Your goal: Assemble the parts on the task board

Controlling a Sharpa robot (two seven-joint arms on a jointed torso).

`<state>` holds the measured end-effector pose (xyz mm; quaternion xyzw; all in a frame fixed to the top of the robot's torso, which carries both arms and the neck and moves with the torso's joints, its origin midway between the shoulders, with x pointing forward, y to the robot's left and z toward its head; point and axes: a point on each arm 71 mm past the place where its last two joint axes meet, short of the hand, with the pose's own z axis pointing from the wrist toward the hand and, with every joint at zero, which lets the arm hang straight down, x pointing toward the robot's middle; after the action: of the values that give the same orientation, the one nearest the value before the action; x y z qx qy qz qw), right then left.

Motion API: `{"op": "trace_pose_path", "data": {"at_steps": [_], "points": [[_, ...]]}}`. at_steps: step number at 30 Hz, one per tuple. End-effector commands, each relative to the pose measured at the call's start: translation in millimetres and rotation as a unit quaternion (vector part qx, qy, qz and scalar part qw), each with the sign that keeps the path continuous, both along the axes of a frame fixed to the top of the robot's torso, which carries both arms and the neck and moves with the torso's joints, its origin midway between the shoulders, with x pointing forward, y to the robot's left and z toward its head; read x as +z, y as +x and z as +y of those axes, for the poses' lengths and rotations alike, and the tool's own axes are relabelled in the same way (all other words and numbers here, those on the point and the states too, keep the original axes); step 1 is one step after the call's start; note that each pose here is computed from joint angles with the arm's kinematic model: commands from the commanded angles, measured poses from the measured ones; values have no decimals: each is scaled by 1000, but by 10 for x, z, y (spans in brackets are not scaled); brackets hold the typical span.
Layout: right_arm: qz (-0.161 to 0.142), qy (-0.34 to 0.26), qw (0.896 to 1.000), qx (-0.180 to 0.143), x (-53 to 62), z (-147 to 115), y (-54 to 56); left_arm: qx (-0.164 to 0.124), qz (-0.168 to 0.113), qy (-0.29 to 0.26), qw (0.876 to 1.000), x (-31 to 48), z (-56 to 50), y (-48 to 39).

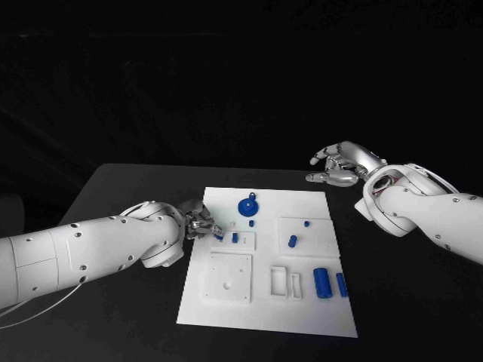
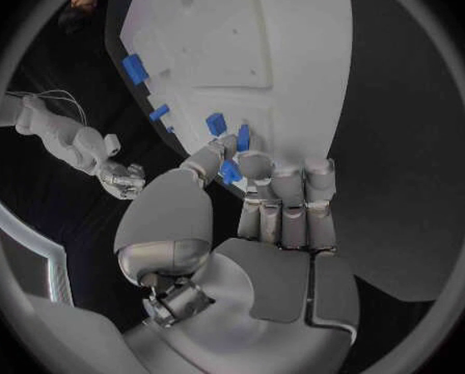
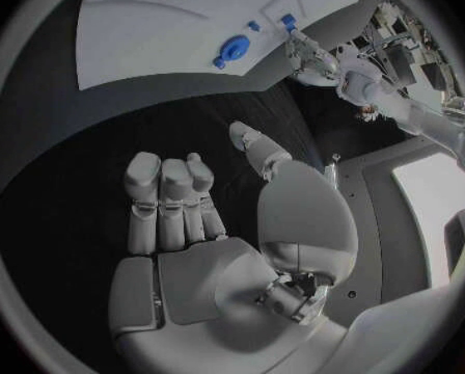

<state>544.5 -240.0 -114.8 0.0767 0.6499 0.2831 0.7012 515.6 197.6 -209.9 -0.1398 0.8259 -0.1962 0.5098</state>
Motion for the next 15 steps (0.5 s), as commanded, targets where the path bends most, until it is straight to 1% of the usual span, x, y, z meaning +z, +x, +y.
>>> {"op": "trace_pose_path", "data": {"at_steps": [1, 6, 10, 15], "points": [[2, -3, 1000, 7, -5, 11, -4, -11, 10, 13, 1000, -16, -24, -10], [2, -3, 1000, 7, -7, 9, -4, -17, 24, 22, 999, -54, -19, -13], [2, -3, 1000, 7, -8, 10, -5, -18, 28, 24, 999, -80, -20, -19], [2, -3, 1000, 7, -8, 7, -5, -20, 31, 24, 999, -95, -25, -28]]}}
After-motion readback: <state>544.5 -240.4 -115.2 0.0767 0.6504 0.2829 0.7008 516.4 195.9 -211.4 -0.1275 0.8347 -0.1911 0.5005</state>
